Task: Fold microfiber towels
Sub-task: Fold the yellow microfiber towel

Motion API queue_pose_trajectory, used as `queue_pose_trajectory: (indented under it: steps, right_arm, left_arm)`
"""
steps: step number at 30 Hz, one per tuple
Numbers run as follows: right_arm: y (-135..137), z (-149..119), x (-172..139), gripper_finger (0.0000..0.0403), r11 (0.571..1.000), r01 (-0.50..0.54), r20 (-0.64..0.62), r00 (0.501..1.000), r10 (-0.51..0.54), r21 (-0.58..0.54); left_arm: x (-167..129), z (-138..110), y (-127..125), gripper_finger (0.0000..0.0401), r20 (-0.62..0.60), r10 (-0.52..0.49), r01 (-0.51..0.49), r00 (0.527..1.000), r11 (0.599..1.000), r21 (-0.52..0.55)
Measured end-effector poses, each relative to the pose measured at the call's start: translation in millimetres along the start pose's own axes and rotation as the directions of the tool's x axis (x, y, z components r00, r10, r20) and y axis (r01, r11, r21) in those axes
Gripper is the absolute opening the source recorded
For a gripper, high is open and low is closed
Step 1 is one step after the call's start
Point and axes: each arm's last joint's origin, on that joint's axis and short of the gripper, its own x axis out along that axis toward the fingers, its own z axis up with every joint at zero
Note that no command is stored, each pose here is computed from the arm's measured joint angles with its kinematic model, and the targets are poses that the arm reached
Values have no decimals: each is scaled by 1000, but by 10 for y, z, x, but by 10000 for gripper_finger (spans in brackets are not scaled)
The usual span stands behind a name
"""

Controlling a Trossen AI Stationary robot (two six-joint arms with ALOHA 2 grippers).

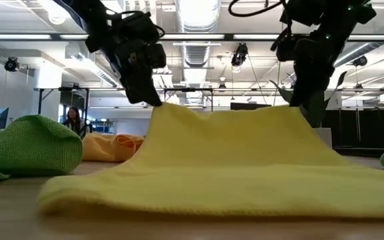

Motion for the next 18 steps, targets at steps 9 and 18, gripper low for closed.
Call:
queue_pose_trajectory:
  steps: [9, 18]
  right_arm:
    - [-22, 10, 3, 8, 1000, 0, 1, 1000, 0, 19]
    - [141, -87, -20, 8, 989, -142, -84, 987, 137, -45]
  left_arm:
    - [0, -31, 0, 0, -14, -107, 107, 994, 994, 0]
    - [54, -27, -260, 0, -31, -322, 319, 946, 945, -68]
